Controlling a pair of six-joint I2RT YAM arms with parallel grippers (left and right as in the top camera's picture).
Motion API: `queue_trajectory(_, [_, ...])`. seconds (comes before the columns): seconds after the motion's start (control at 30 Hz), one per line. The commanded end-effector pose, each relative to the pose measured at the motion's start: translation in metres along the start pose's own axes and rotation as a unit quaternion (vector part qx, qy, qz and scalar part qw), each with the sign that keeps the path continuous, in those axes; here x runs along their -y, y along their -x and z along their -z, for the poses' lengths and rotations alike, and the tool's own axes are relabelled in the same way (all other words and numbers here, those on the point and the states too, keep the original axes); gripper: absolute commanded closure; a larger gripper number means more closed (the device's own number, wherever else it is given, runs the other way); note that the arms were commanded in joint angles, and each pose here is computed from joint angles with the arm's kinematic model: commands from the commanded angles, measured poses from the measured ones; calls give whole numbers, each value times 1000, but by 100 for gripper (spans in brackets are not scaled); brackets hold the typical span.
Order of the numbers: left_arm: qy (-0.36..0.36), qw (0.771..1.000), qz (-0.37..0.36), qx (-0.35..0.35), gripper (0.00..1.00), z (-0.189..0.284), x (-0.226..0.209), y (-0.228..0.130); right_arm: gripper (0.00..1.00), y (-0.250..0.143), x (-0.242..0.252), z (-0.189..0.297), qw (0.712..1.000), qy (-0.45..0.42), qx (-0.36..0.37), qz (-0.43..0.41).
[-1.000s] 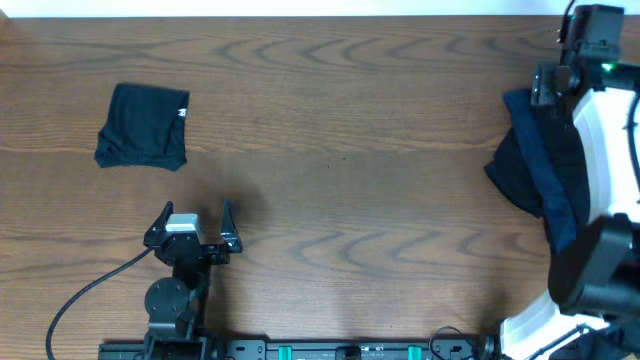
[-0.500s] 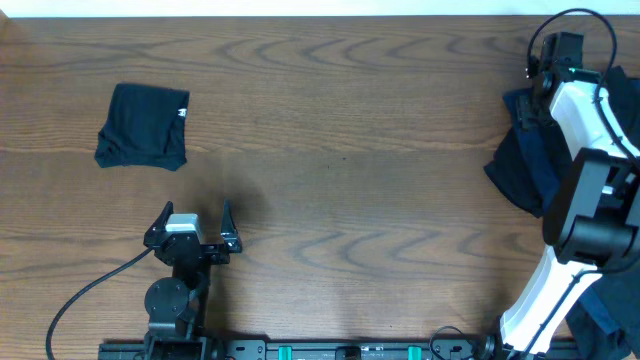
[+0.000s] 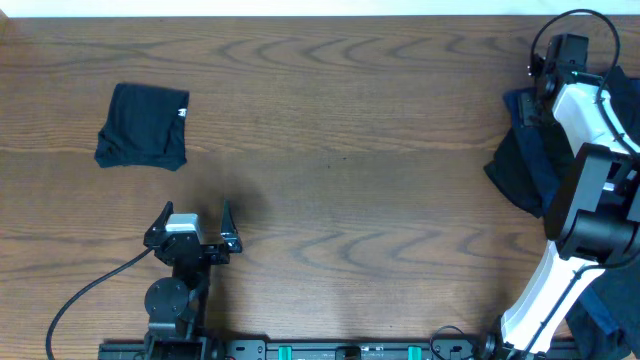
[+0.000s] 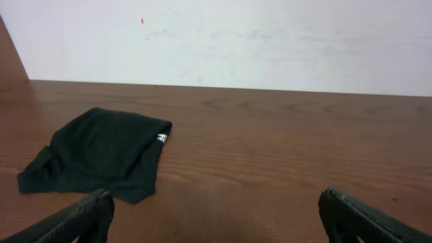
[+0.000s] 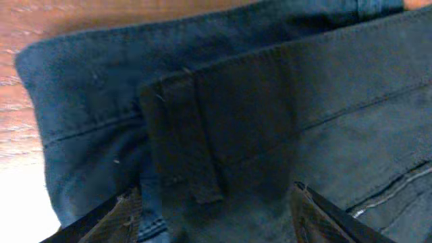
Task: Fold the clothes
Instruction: 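Reach the right gripper to the clothes pile and grasp the black trousers' waistband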
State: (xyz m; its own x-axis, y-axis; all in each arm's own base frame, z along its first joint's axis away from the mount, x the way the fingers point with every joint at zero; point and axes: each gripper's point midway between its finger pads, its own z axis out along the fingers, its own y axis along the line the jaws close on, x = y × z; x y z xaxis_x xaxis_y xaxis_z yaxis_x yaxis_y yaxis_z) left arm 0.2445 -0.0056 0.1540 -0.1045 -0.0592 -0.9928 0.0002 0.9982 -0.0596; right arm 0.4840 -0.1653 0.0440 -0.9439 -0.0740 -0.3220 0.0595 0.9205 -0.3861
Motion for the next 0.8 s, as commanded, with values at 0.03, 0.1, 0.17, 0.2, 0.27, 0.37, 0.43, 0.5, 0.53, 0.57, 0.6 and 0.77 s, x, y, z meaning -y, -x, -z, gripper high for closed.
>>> queue_trajectory(0.03, [5, 1000, -8, -25, 2, -1, -2, -17, 31, -4, -5, -9, 1000, 17, -4, 5])
queue_trajectory(0.1, [5, 1000, -8, -25, 2, -1, -2, -17, 32, -6, -6, -9, 1000, 18, -7, 5])
queue_trajectory(0.17, [5, 1000, -8, -25, 2, -1, -2, -17, 34, -9, -9, -14, 1000, 18, -9, 7])
queue_trajectory(0.2, [5, 1000, -8, -25, 2, -1, -2, -17, 35, -11, -10, -18, 1000, 18, -12, 11])
queue_trajectory(0.27, [5, 1000, -8, -25, 2, -1, -2, -17, 35, -18, -12, -28, 1000, 13, -21, 18])
queue_trajectory(0.37, [5, 1000, -8, -25, 2, -1, -2, -17, 35, -24, -8, -35, 999, -8, -30, 21])
queue_trajectory(0.43, [5, 1000, -8, -25, 2, -1, -2, -17, 35, -24, -7, -36, 999, -12, -28, 20])
queue_trajectory(0.5, [5, 1000, -8, -25, 2, -1, -2, -17, 36, -21, -6, -36, 999, -13, -23, 18])
queue_trajectory(0.53, [5, 1000, -8, -25, 2, -1, -2, -17, 36, -21, -6, -36, 999, -14, -22, 18])
queue_trajectory(0.57, [5, 1000, -8, -25, 2, -1, -2, -17, 38, -21, -5, -36, 999, -16, -22, 18])
queue_trajectory(0.6, [5, 1000, -8, -25, 2, -1, -2, -17, 44, -21, -5, -36, 999, -16, -22, 18])
queue_trajectory(0.77, [5, 1000, -8, -25, 2, -1, -2, -17, 67, -12, -2, -34, 1000, -21, -6, 11])
